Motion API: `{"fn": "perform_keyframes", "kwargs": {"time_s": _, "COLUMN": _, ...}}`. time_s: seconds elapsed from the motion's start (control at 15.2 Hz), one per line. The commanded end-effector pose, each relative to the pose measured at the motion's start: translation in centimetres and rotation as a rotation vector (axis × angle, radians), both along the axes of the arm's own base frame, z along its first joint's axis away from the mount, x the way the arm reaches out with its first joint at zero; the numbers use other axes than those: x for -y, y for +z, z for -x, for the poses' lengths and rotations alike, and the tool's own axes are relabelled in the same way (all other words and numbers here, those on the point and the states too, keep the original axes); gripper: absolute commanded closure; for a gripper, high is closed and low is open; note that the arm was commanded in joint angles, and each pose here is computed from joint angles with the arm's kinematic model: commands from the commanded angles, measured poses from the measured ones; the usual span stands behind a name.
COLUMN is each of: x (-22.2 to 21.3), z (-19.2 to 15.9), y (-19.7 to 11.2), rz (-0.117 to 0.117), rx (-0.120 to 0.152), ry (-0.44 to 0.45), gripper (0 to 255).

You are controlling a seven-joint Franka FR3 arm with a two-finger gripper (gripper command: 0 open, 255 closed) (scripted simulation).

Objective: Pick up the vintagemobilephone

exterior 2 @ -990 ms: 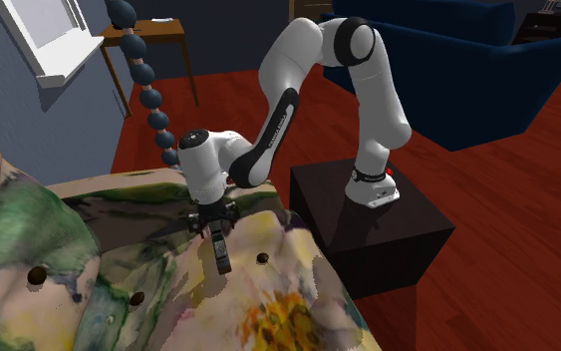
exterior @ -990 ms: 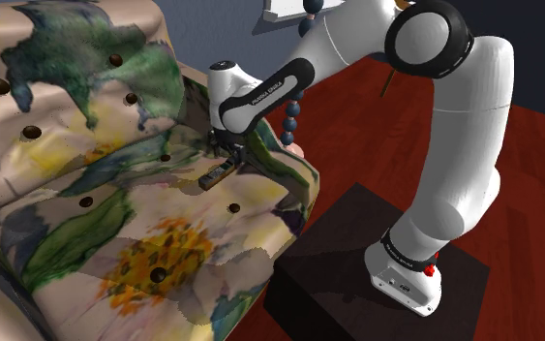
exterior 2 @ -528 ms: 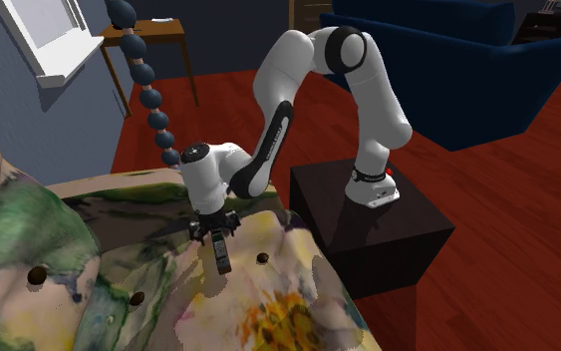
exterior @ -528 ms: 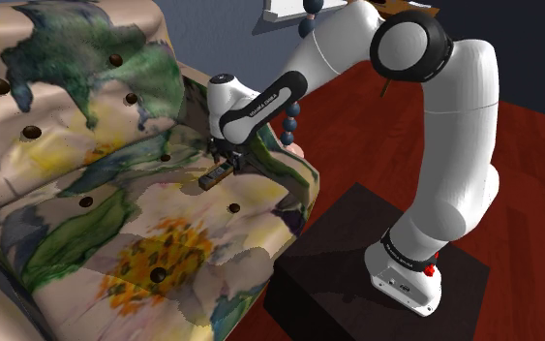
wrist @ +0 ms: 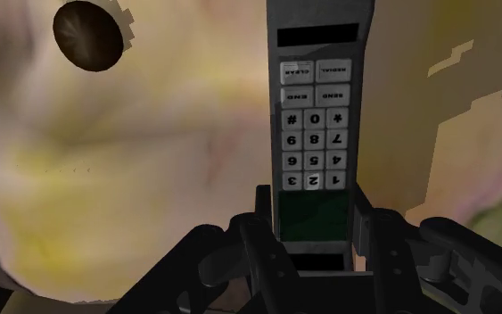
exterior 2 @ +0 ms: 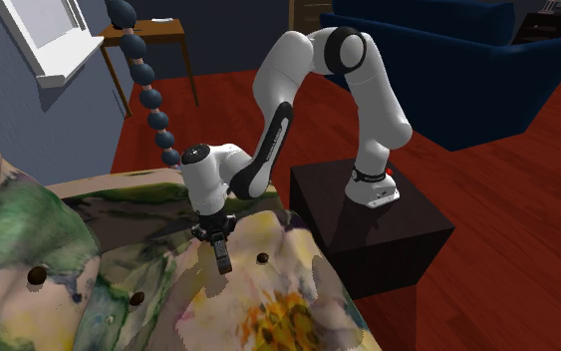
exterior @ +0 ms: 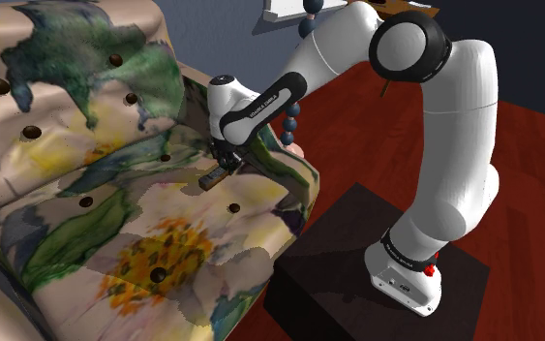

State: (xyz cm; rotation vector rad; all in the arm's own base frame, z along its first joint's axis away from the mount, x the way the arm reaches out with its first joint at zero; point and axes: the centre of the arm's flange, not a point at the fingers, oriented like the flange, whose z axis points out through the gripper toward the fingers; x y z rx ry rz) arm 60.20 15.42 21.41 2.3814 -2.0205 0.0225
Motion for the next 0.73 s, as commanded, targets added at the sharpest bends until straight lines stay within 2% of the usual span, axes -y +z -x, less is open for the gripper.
{"fn": "perform_keyframes", "kwargs": {"time_s": 0.0, "x": 0.0, "z": 0.0, "y": 0.0, "rz": 0.0, "rx": 0.0, "ry": 0.0, "gripper": 255}}
{"fn": "perform_keyframes", "kwargs": {"time_s": 0.13, "x": 0.0, "z": 0.0, "y": -0.1, "rz": 0.0, "rx": 0.0, "ry": 0.0, "gripper": 255}}
{"fn": "perform_keyframes", "kwargs": {"time_s": 0.66, "x": 0.0, "z": 0.0, "y": 4.2, "rz": 0.0, "rx": 0.0, "ry": 0.0, "gripper": 255}}
